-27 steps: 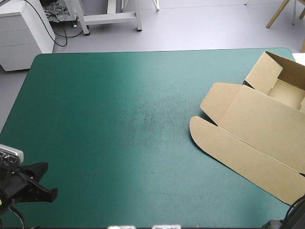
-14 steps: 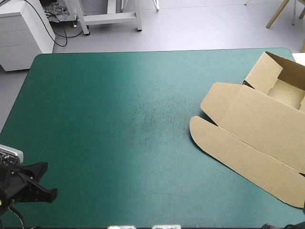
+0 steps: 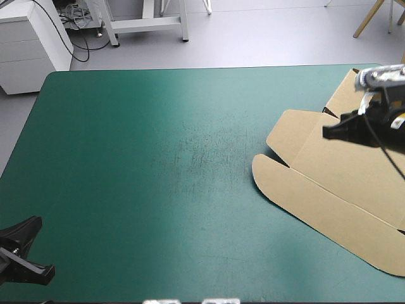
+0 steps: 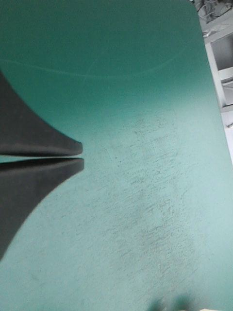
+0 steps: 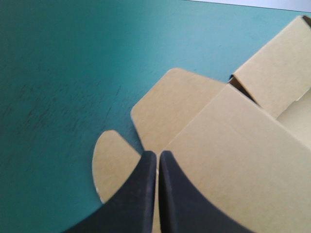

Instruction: Fold the box

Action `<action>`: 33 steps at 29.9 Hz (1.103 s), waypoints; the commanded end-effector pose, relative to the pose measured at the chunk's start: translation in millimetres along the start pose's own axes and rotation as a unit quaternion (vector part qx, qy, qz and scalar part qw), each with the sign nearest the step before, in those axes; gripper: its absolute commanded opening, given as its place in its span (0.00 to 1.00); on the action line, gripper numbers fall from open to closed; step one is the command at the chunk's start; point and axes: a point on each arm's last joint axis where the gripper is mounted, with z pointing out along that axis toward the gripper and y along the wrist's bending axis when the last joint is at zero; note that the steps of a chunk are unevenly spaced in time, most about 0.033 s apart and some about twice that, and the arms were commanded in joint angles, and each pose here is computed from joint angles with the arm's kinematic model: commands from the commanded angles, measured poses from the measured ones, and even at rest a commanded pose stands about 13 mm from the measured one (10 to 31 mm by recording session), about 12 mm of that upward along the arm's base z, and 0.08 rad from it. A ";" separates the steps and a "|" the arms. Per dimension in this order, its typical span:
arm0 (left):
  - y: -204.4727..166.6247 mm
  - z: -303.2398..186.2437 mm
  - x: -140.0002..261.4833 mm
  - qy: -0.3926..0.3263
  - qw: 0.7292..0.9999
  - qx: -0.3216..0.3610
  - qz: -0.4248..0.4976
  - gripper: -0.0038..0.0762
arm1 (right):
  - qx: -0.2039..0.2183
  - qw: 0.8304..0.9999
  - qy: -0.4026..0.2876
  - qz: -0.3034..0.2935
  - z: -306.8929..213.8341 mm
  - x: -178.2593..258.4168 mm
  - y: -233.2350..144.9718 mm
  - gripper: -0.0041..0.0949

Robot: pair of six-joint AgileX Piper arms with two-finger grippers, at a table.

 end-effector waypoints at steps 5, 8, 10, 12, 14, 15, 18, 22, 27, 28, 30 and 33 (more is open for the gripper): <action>0.1 -2.5 6.0 -0.080 0.997 0.003 0.018 0.04 | -0.003 0.992 -0.118 -0.034 -33.8 57.8 20.1 0.04; -1.2 5.2 24.0 -0.076 0.997 0.007 0.019 0.04 | 0.006 0.988 -0.148 -0.044 -41.1 82.1 21.4 0.04; -1.6 9.6 35.7 -0.082 0.996 0.008 0.020 0.04 | 0.010 0.985 -0.167 -0.044 -45.9 98.4 22.4 0.04; -2.1 14.3 48.0 -0.092 0.996 0.009 0.021 0.04 | 0.013 0.982 -0.182 -0.044 -49.4 112.2 23.3 0.04; -2.6 17.7 57.5 -0.106 0.994 0.010 0.021 0.04 | 0.016 0.979 -0.199 -0.044 -52.3 126.2 24.1 0.04; -2.9 20.0 62.3 -0.111 0.994 0.011 0.021 0.04 | 0.018 0.978 -0.205 -0.045 -53.4 131.3 24.3 0.04; -4.5 26.3 74.0 -0.124 0.992 0.017 0.019 0.04 | 0.021 0.974 -0.222 -0.045 -55.3 148.8 25.1 0.04; -8.5 36.7 88.1 -0.127 0.991 0.035 0.009 0.04 | 0.023 0.971 -0.235 -0.041 -52.9 166.6 25.3 0.04; -12.1 47.6 101.0 -0.116 0.992 0.049 0.000 0.04 | 0.027 0.967 -0.251 -0.040 -48.0 183.7 24.9 0.04; -12.9 49.0 101.0 -0.121 0.991 0.054 -0.003 0.04 | 0.027 0.966 -0.252 -0.039 -46.5 186.5 24.7 0.04; -13.5 50.9 101.3 -0.125 0.991 0.055 -0.004 0.04 | 0.028 0.966 -0.256 -0.039 -45.1 192.1 24.7 0.04; -13.5 50.8 101.1 -0.127 0.990 0.055 -0.004 0.04 | 0.029 0.965 -0.257 -0.039 -42.6 198.3 24.5 0.04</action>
